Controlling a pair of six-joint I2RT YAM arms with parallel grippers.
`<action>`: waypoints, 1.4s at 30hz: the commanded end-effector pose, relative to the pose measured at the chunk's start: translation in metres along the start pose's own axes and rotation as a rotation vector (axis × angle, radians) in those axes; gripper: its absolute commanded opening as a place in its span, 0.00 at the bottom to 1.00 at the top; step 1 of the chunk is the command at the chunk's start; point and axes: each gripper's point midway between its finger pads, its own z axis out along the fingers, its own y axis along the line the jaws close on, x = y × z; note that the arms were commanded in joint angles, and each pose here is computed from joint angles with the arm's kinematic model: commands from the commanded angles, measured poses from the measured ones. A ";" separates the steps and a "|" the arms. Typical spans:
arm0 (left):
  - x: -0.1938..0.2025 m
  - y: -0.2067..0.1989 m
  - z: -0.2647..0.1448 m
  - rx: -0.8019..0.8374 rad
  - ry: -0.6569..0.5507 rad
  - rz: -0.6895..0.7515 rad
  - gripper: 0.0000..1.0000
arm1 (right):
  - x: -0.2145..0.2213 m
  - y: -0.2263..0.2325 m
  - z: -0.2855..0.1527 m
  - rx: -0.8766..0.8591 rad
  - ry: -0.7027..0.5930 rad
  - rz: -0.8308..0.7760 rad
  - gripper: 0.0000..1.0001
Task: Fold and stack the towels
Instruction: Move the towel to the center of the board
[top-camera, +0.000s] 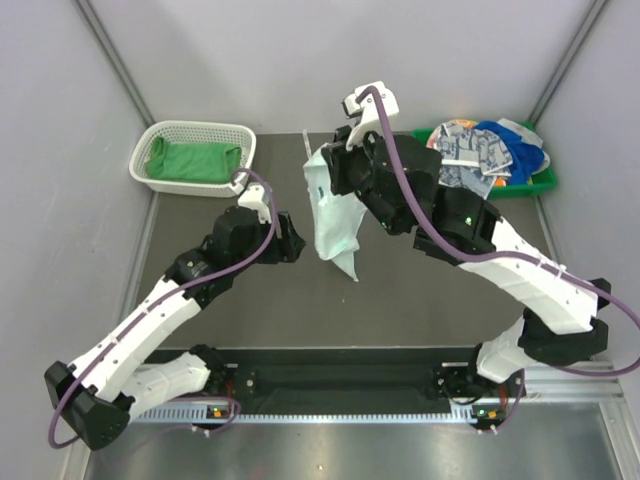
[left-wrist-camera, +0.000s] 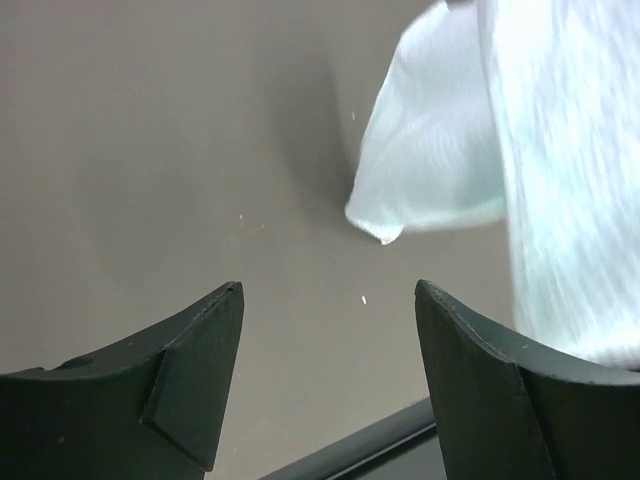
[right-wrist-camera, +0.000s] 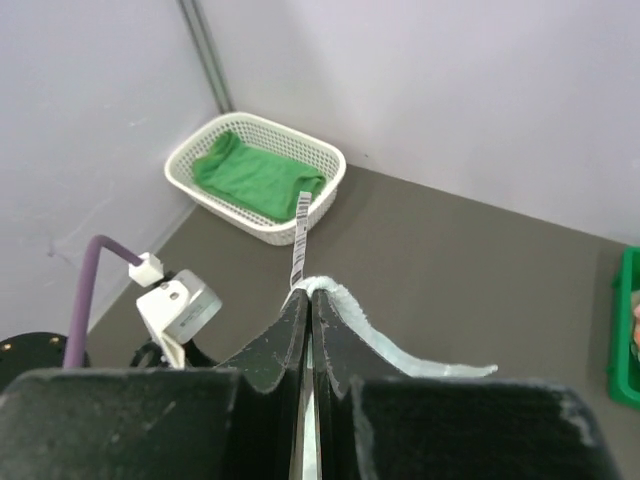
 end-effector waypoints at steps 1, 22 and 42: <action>-0.036 -0.008 -0.014 0.002 -0.116 -0.005 0.73 | -0.051 -0.002 -0.017 0.029 -0.136 0.043 0.00; 0.007 0.045 0.016 -0.261 0.000 -0.077 0.54 | 0.153 -0.157 0.236 0.330 0.237 0.024 0.20; 0.081 0.060 0.084 -0.309 0.189 -0.154 0.67 | 0.323 -0.084 0.053 0.180 0.529 0.283 0.50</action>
